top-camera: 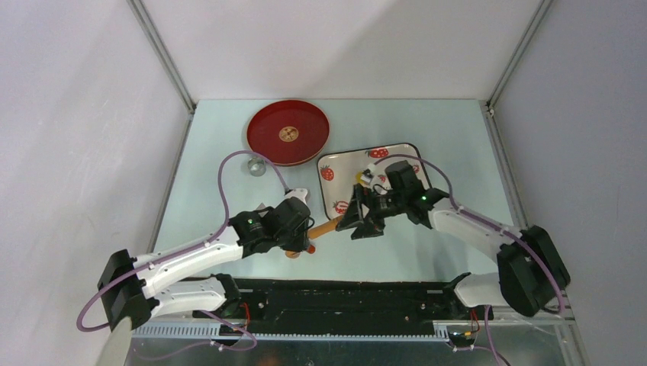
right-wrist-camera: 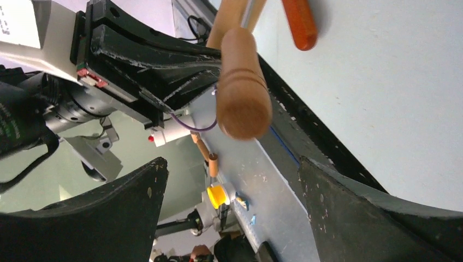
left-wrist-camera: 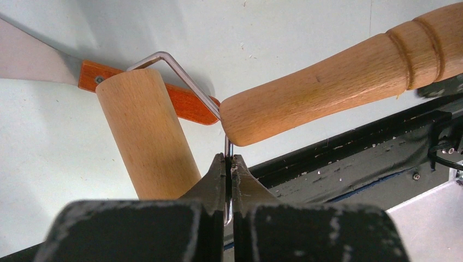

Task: Roll out the dumpling wrappers from the dough

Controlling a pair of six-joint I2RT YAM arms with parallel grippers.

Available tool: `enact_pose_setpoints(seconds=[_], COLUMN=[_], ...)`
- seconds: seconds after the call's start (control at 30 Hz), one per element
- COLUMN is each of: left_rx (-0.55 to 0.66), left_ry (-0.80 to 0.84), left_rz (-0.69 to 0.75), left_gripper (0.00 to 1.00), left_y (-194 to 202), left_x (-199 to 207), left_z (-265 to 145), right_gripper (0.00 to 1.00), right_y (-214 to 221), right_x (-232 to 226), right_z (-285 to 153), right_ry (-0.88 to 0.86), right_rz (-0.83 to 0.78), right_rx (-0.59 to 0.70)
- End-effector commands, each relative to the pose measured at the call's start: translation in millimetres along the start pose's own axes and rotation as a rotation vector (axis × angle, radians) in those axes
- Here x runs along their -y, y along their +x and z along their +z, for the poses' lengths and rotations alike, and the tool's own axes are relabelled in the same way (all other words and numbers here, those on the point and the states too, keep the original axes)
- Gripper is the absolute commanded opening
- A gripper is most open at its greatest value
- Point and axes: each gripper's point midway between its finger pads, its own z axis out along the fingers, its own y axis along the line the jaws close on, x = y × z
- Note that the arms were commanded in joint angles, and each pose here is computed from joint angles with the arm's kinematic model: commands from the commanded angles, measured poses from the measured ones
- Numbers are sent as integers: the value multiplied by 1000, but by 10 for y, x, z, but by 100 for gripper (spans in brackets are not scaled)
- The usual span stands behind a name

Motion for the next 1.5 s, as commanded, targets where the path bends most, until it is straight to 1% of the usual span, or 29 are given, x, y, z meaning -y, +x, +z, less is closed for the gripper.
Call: enact_pose_setpoints(seconds=[0.0, 0.33, 0.43, 0.57, 0.67, 0.9, 1.03, 1.1, 1.13, 1.17, 1.23, 1.33, 1.4, 1.43, 1.47], left_rx=[63, 55, 51, 46, 43, 36, 38, 37, 39, 38, 38, 37, 39, 39, 41], left_ry=[53, 64, 62, 58, 56, 54, 50, 50, 51, 51, 49, 48, 47, 48, 49], left_rz=[-12, 4, 4, 1, 2, 13, 14, 14, 14, 14, 14, 15, 16, 17, 18], left_gripper=[0, 0, 0, 0, 0, 0, 0, 0, 0, 0, 0, 0, 0, 0, 0], left_y=[-192, -200, -185, -169, -165, -153, -158, -154, -158, -154, -150, -139, -137, -135, -136], left_x=[150, 219, 222, 224, 236, 283, 286, 285, 288, 288, 286, 281, 277, 276, 281], left_z=[-66, -67, -61, -45, -35, -15, -10, -9, -12, -11, -8, -7, -12, -13, -18], right_gripper=[90, 77, 71, 69, 65, 60, 52, 45, 37, 34, 23, 17, 18, 27, 33], right_y=[-179, -235, -207, -158, -134, -79, -59, -56, -53, -54, -57, -49, -49, -50, -55], right_x=[-249, -149, -135, -109, -83, -92, -64, -66, -68, -65, -68, -73, -94, -106, -117], right_z=[240, 567, 613, 651, 684, 758, 774, 772, 774, 776, 773, 774, 768, 763, 756], right_ry=[-33, 16, 11, 18, 21, 9, 15, 14, 14, 14, 12, 7, -1, -4, -6], right_rz=[-23, 35, 46, 48, 54, 60, 67, 66, 67, 66, 65, 60, 52, 48, 46], right_rx=[-17, -121, -143, -162, -176, -201, -211, -213, -214, -213, -212, -217, -218, -217, -214])
